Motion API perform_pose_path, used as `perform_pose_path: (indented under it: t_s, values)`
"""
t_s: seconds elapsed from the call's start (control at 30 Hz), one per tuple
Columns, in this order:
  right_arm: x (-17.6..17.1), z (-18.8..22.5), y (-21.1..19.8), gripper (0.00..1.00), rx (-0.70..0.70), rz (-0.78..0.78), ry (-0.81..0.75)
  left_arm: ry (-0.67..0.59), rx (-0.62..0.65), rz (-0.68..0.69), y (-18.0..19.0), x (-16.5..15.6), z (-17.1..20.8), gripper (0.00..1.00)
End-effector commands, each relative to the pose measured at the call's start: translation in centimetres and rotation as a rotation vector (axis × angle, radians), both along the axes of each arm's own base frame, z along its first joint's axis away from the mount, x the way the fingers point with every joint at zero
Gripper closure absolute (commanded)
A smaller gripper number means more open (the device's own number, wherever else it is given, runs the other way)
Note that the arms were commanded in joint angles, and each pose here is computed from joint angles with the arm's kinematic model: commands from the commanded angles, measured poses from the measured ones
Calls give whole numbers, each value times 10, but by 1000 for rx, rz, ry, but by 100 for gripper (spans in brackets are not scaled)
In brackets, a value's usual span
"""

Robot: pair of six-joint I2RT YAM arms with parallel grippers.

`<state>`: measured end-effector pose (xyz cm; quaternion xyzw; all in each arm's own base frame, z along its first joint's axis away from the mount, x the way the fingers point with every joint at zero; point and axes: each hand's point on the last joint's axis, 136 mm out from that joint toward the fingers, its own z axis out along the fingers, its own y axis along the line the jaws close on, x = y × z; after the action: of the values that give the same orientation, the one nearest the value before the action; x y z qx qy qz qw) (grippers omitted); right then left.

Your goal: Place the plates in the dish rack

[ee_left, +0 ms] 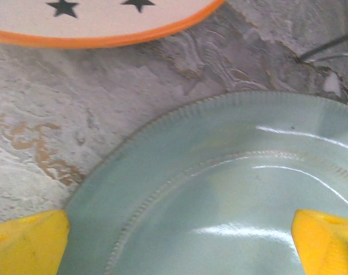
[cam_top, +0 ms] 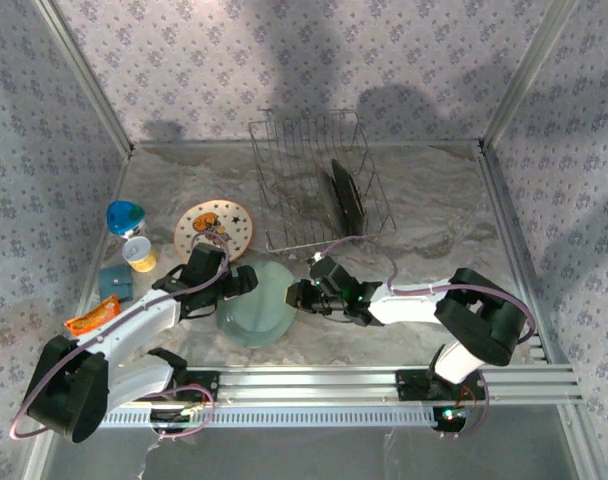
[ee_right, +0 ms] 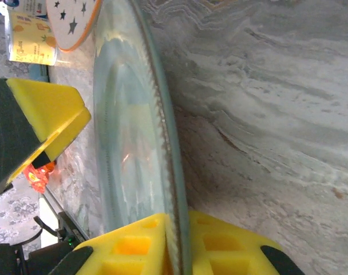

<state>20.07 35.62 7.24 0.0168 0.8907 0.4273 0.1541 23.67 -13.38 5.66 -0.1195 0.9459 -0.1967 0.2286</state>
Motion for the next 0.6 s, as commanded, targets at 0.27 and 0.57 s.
perform_pose_path:
  t_s: [0.27, 0.57]
  values:
    - [5, 32, 19, 100, 71, 26, -52, -74, -13, -17, -2, 4, 35, 1]
    - [-2, 51, 34, 100, 36, 106, -98, -183, 5, 0, 14, 1, 86, 1]
